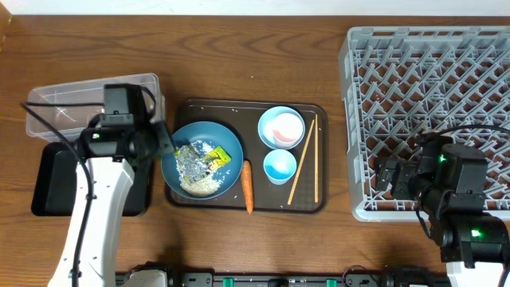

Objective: Sort waste into correct bins and load items into the dishwasher rack
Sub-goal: 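Grasp the foil and yellow snack wrapper from the plate, left gripper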

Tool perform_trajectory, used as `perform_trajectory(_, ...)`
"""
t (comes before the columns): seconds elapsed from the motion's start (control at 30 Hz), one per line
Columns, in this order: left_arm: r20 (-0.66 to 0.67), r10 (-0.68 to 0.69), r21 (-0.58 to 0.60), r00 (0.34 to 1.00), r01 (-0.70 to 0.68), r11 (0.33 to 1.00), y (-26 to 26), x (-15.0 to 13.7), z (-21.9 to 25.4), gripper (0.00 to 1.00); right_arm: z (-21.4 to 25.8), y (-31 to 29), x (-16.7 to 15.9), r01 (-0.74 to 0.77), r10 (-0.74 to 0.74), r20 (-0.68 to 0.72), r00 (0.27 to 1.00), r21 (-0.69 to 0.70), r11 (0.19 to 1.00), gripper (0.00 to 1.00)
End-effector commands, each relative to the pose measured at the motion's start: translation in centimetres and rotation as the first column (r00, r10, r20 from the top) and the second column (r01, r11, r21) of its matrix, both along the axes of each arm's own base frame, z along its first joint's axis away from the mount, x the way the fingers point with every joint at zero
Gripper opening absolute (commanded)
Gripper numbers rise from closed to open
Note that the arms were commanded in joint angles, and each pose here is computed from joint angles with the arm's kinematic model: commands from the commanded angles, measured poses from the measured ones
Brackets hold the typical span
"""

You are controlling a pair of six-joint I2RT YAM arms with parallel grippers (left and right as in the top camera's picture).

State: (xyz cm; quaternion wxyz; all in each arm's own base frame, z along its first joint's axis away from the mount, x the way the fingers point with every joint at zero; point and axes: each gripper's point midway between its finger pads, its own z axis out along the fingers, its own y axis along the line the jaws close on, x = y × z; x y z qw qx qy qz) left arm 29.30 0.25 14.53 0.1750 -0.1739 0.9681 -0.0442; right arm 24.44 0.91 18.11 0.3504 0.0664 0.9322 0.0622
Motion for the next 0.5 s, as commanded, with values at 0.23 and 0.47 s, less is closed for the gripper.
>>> perform_trajectory(0.23, -0.215, -0.046, -0.107, 0.976, 0.024, 0.994, -3.1, -2.6, -5.8, 0.54, 0.7, 0.2, 0.1, -0.013, 0.013, 0.015, 1.000, -0.009, 1.000, 0.99)
perform_trajectory(0.47, -0.261, -0.046, -0.106, 0.964, 0.019, 0.994, -3.1, -1.2, -8.9, 0.56, 0.7, 0.2, 0.1, -0.013, 0.013, 0.015, 1.000, -0.009, 1.000, 0.99)
